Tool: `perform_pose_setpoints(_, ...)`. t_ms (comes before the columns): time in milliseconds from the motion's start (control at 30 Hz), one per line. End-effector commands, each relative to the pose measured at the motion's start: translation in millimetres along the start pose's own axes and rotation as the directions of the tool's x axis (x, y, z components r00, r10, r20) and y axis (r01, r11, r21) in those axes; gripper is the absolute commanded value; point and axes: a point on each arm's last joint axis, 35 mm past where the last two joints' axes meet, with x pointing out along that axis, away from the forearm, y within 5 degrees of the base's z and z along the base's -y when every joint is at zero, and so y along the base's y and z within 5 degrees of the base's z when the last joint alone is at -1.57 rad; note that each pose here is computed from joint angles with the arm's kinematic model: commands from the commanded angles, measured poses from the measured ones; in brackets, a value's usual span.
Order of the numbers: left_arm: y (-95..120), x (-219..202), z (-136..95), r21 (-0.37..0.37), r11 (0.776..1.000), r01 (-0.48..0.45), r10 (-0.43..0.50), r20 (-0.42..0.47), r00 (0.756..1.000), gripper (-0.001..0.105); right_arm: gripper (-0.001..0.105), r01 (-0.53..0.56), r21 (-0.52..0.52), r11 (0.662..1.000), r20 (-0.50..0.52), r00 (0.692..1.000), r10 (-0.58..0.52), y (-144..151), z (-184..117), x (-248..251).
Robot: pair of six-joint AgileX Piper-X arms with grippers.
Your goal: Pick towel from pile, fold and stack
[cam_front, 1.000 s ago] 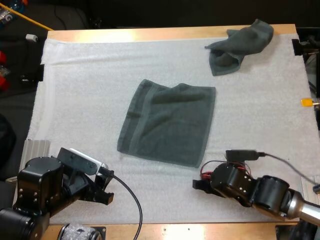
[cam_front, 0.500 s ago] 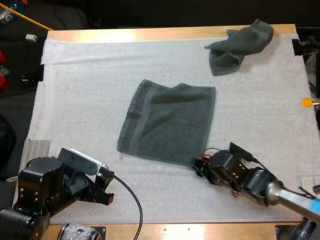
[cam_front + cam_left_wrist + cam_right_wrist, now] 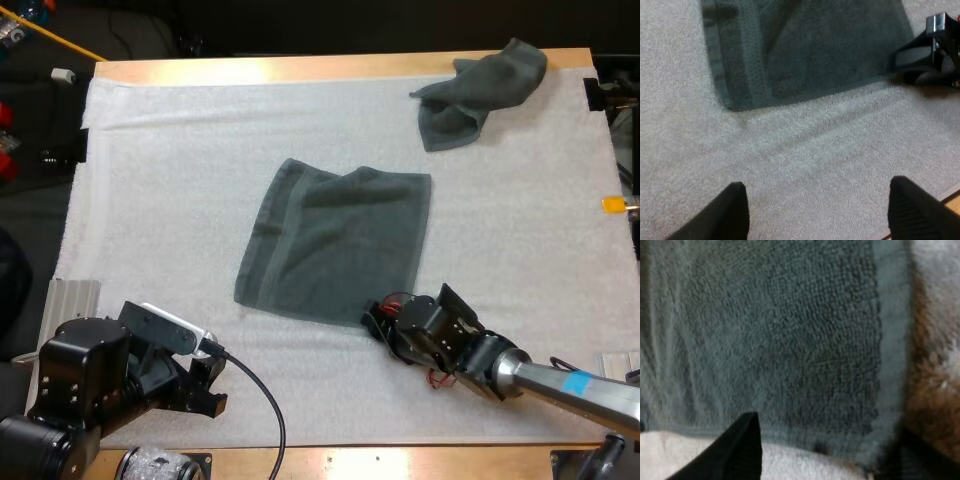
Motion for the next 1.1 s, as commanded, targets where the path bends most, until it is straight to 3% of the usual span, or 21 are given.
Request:
perform_pose_setpoints(0, 0.0, -0.9, -1.6, -0.006, 1.000, -0.008, 0.008, -0.001, 1.000, 0.058, 0.046, 0.006, 0.009, 1.000, 0.000, 1.000, -0.006, -1.5, 0.5, 1.8)
perform_pose_setpoints(133, 0.0, -0.9, -1.6, -0.006, 1.000, -0.008, 0.008, -0.001, 1.000, 0.058, 0.038, 0.006, 0.009, 1.000, 0.013, 1.000, -0.006, -1.1, 1.1, 1.6)
perform_pose_setpoints(667, 0.0, -0.9, -1.6, 0.001, 1.000, -0.008, 0.008, -0.001, 1.000, 0.058, 0.037, 0.076, 0.005, 0.997, 0.134, 0.988, -0.076, -2.7, 6.0, -5.6)
perform_pose_setpoints(967, 0.0, -0.9, -1.4, 0.001, 1.000, -0.007, 0.007, 0.001, 1.000, 0.058, 0.037, 0.074, 0.005, 0.997, 0.136, 0.988, -0.074, -2.0, 6.3, -6.7)
perform_pose_setpoints(1067, 0.0, -0.9, -1.4, 0.001, 1.000, -0.007, 0.007, 0.001, 1.000, 0.058, 0.030, 0.072, 0.005, 0.997, 0.133, 0.988, -0.072, -2.0, 6.2, -6.7)
